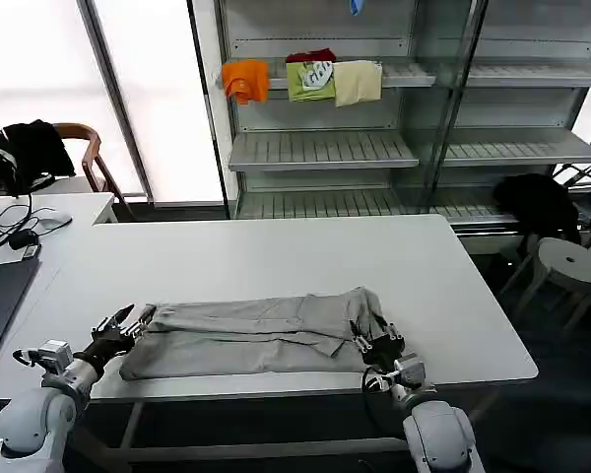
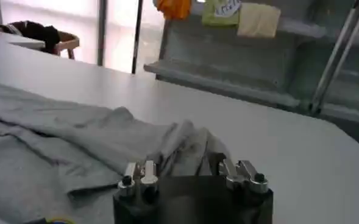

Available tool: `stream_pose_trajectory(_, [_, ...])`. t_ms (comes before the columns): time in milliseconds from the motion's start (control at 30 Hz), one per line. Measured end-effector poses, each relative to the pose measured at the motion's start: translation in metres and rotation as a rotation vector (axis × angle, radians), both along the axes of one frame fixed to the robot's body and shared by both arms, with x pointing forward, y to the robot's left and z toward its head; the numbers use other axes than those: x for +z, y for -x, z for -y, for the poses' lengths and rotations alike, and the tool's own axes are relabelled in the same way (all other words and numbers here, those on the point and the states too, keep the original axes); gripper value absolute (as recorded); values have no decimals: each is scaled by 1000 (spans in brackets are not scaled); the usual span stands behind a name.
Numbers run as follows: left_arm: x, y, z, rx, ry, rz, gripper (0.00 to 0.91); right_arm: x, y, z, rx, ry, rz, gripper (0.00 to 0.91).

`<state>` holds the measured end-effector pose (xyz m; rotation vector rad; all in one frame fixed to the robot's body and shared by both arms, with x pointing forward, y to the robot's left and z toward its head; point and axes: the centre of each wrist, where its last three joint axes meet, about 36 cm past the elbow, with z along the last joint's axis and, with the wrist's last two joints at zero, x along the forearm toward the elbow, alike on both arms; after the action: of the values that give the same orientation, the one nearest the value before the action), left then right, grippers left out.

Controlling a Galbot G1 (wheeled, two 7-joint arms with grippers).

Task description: Fold and organize the clothes.

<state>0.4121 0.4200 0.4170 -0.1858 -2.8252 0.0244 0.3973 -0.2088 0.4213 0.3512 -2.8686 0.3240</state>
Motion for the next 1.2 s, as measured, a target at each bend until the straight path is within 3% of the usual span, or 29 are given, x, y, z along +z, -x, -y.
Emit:
stream_pose_trajectory(333, [-12, 12, 36, 113, -44, -45, 907, 30, -4, -3, -72, -50, 139, 907])
stream_pose_trajectory(367, [-14, 13, 39, 118, -45, -47, 867, 34, -4, -4, -75, -55, 149, 907])
stream_pose_trajectory(467, [-18, 13, 47, 133, -53, -55, 675, 42, -4, -4, -81, -67, 178, 907])
stream_pose_trajectory(500, [-18, 14, 49, 137, -57, -57, 433, 44, -4, -4, -84, -71, 186, 907])
stream_pose_trajectory(533, [-19, 14, 52, 137, -59, -59, 302, 46, -4, -4, -87, -75, 192, 907])
stream_pose_trajectory(567, [-19, 15, 54, 138, -61, -61, 101, 48, -4, -4, -90, -78, 198, 907])
stream_pose_trajectory(600, [-19, 15, 56, 140, -62, -63, 30, 49, -4, -3, -95, -80, 202, 907])
stream_pose_trajectory(1200, [-24, 15, 67, 143, -80, -65, 0, 59, -4, -7, -137, -110, 243, 907])
